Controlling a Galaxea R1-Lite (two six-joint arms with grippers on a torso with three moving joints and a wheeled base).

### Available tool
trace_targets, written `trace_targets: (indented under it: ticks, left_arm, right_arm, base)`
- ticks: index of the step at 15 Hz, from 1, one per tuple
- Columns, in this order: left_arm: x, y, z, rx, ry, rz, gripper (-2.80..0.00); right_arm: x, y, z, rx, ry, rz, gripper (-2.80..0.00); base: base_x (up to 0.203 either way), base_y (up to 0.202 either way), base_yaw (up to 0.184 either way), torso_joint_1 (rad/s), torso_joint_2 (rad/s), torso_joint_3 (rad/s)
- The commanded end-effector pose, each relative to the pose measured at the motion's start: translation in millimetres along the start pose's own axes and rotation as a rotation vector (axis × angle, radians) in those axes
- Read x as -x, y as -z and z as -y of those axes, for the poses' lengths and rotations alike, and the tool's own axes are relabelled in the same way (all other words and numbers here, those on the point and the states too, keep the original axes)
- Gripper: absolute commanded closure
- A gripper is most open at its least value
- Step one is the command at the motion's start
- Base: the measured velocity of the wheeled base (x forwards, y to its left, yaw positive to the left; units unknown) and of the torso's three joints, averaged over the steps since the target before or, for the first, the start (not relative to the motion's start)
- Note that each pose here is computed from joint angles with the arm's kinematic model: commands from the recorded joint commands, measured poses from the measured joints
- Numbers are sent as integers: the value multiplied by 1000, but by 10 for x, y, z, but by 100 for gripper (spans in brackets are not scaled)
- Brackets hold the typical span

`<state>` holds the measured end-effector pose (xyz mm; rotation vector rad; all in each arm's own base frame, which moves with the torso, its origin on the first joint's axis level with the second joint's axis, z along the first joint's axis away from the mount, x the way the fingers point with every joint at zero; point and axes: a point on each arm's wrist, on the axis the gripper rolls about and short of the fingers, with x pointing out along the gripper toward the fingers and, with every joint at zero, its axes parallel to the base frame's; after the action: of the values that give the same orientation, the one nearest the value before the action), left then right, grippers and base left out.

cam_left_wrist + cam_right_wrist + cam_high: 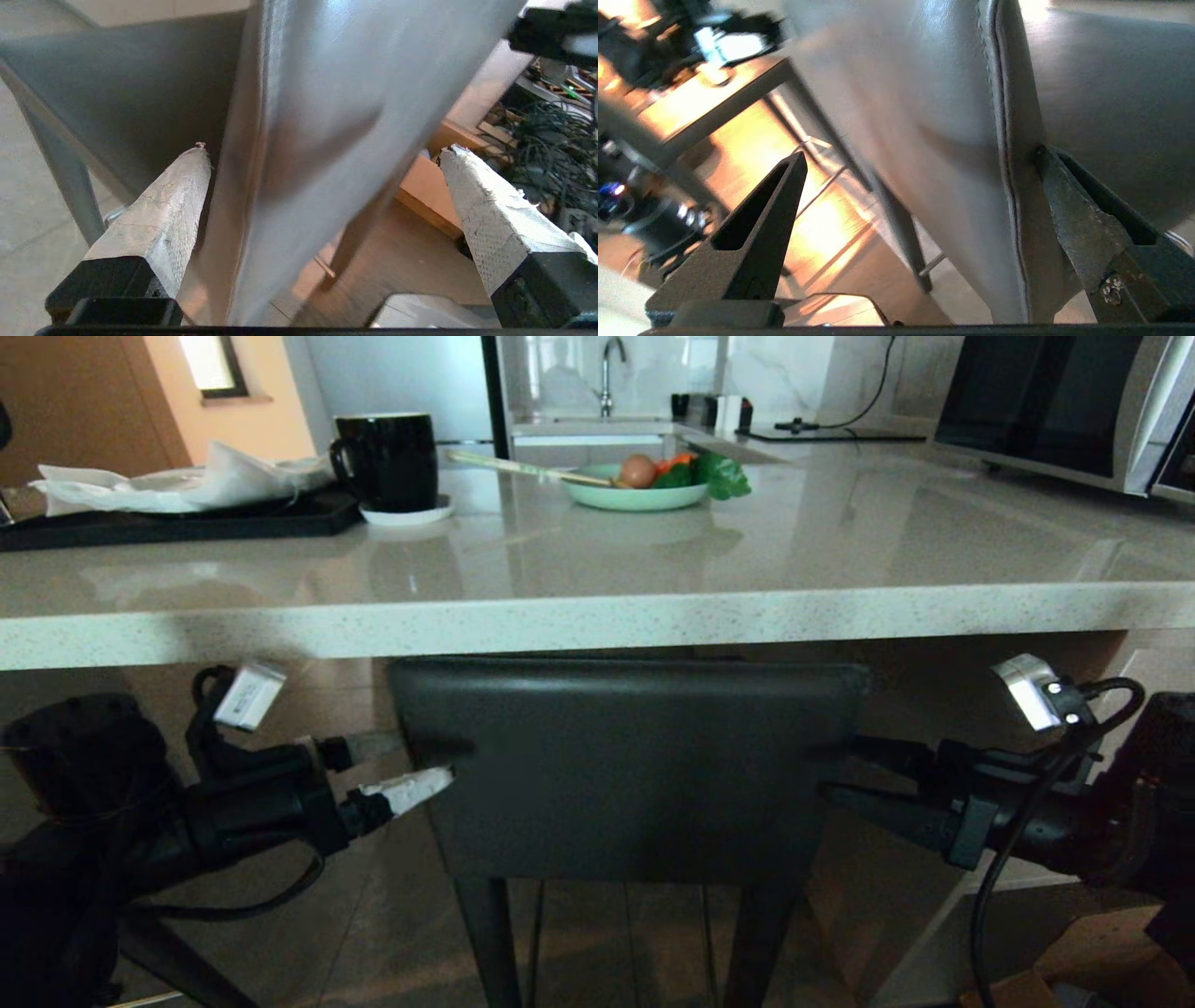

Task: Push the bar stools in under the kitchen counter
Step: Pull the gray chair out from under the dining table

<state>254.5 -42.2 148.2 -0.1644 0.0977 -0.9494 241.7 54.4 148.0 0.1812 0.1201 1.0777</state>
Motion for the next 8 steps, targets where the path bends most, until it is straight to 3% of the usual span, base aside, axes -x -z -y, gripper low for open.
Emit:
trace_targets:
  ticks: [1, 8]
  left_arm:
    - [-91, -31, -94, -11, 8, 11, -280]
    - [-163, -31, -288, -18, -16, 17, -280]
  right_arm:
    - [-58, 54, 47, -2, -25, -9, -280]
    - [-22, 86, 303, 5, 35, 10, -280]
  base:
    - [0, 0, 0, 0, 0, 0]
    - [0, 0, 0, 0, 0, 0]
